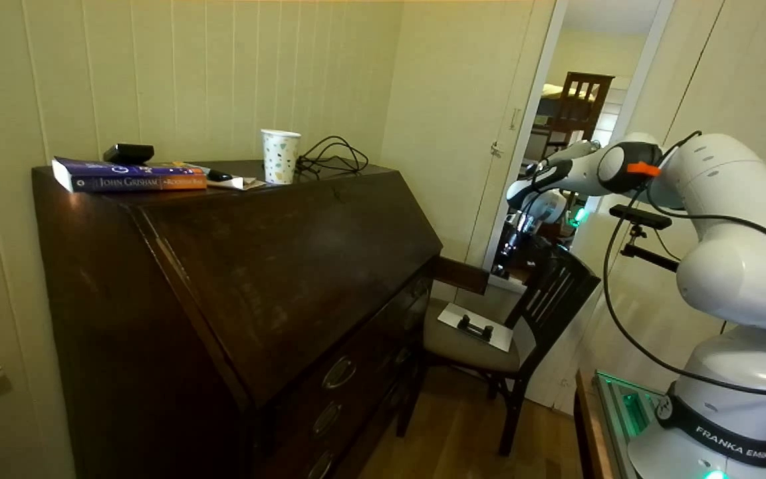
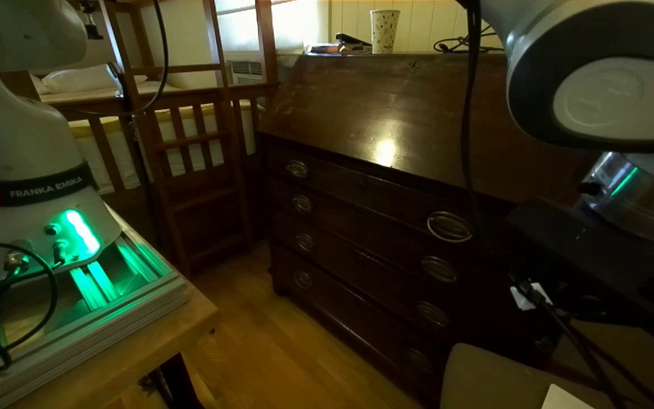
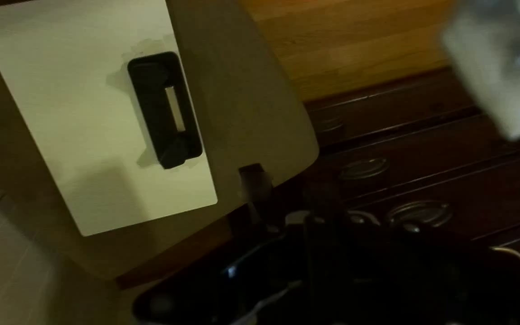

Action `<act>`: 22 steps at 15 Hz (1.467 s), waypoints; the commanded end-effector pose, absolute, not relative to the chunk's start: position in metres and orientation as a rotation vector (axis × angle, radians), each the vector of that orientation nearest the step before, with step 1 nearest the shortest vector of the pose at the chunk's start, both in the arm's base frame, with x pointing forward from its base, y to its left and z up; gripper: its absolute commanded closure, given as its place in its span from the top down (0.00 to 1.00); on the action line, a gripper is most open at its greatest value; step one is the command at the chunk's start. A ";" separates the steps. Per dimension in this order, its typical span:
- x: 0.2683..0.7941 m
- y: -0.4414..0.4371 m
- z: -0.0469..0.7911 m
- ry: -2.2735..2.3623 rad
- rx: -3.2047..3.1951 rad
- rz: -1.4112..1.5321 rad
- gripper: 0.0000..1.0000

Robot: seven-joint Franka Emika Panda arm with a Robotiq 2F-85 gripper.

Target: Move the wooden rail on the right backwards.

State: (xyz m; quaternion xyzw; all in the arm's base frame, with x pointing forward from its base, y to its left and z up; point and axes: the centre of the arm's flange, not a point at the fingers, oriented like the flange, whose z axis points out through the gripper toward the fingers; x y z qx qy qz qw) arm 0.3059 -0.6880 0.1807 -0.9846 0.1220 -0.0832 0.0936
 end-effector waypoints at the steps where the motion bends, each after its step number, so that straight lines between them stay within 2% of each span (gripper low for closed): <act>1: 0.293 -0.675 0.186 0.232 -2.931 -0.106 0.00; 7: 0.279 -0.688 0.173 0.395 -3.079 -0.257 0.00; 12: 0.270 -0.675 0.151 0.523 -3.066 -0.204 0.00; 16: 0.277 -0.677 0.142 0.665 -3.041 -0.288 0.00; 22: 0.292 -0.687 0.139 0.597 -3.041 -0.296 0.00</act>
